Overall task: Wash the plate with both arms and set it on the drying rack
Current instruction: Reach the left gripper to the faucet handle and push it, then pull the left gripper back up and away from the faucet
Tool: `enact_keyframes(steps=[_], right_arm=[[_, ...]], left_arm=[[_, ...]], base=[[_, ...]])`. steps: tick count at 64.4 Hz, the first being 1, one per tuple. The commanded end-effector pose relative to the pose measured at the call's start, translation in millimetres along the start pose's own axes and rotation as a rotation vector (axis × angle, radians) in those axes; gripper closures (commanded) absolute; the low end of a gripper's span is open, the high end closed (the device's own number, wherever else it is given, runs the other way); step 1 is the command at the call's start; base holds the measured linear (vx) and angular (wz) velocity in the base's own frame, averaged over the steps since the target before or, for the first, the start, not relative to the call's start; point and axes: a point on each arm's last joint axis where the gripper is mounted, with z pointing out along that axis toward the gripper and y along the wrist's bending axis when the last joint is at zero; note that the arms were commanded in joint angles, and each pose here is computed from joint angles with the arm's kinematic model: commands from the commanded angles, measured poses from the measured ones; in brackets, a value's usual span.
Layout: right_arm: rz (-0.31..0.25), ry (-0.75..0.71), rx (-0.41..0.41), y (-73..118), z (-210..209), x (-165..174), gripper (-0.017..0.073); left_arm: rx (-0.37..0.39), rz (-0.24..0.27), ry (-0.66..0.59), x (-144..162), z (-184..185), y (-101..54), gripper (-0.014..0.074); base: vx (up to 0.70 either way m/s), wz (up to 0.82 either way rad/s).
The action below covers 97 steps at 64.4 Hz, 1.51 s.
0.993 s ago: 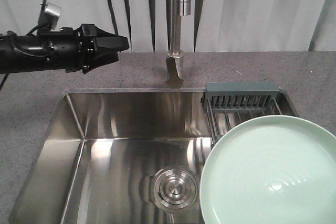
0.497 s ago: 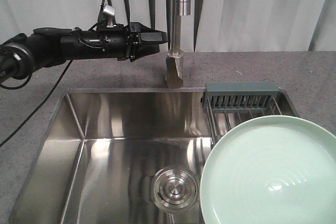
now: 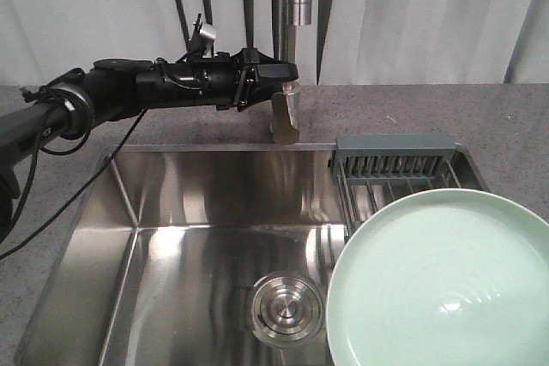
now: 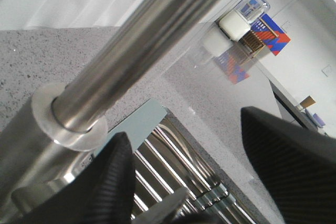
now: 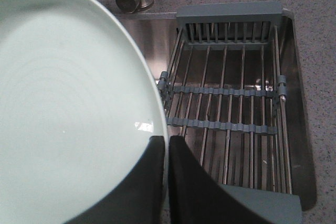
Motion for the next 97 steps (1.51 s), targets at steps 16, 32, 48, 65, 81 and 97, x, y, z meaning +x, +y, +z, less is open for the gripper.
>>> enact_keyframes(steps=[16,32,48,65,81,97], right_arm=[[0.008,-0.080,0.000,1.2,-2.8,-12.1,0.0561],[0.008,-0.080,0.000,1.2,-2.8,-12.1,0.0561],[0.009,-0.080,0.000,1.3,-2.8,-12.1,0.0561],[0.009,-0.080,0.000,1.3,-2.8,-12.1,0.0561],[0.009,-0.080,0.000,1.3,-2.8,-12.1,0.0561],[0.008,-0.080,0.000,1.2,-2.8,-12.1,0.0561]], left_arm=[[0.178,0.012,0.011,-9.2,0.8,-56.3,0.0158],[0.179,0.034,0.167,9.3,7.7,-60.2,0.0214],[0.215,0.041,0.237,19.5,12.8,-66.8,0.0274],[0.192,-0.004,0.213,9.2,-0.1,-58.8,0.0407],[0.103,-0.015,0.217,-12.9,-40.0,-60.7,0.0601],[-0.264,0.099,0.320,-26.6,-93.7,-91.3,0.0601]], base=[[0.00,0.00],[0.00,0.00],[0.00,0.00],[0.00,0.00],[0.00,0.00],[0.00,0.00]])
